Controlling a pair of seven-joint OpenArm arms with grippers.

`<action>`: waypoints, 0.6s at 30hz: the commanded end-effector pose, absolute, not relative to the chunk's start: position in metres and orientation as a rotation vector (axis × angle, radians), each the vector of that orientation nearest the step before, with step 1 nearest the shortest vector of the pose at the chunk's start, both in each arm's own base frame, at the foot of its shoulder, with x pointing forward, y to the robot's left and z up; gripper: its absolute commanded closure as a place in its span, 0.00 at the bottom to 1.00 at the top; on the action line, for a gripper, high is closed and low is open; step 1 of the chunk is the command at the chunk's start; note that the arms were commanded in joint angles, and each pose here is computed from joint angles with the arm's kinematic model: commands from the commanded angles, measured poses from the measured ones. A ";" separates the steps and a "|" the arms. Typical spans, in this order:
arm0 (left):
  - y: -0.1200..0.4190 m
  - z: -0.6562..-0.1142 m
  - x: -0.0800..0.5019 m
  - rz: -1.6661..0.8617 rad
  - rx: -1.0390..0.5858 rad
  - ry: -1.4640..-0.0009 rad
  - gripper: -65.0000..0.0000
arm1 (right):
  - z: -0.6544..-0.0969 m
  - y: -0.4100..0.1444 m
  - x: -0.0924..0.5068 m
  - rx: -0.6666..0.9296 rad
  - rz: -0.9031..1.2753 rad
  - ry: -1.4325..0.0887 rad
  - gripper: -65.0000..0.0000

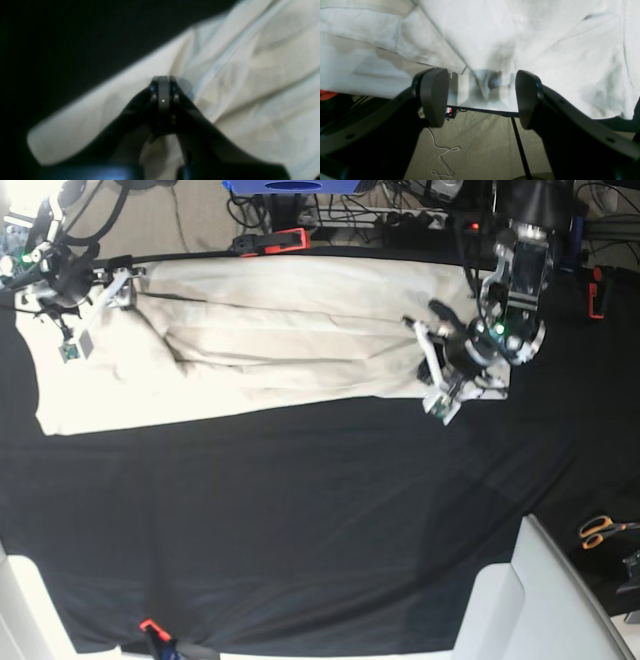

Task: Fold the T-shirt properly
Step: 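Release the left gripper and lift it away from the shirt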

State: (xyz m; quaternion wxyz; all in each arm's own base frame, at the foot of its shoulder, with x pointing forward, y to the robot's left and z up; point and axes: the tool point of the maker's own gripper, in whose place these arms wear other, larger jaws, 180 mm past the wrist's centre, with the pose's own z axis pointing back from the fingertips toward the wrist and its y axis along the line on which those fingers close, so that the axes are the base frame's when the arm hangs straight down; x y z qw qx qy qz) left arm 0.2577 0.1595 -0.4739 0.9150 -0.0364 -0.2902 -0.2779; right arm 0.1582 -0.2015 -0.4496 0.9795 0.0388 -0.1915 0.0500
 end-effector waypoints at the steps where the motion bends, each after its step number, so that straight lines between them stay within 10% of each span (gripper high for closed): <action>1: 0.161 -0.462 0.263 -0.586 -0.071 -0.639 1.00 | -0.443 -0.205 0.165 0.068 0.100 -0.415 0.40; 18: 0.169 -0.455 0.202 -0.666 -0.060 -0.587 1.00 | -0.442 -0.206 0.168 0.068 0.101 -0.420 0.40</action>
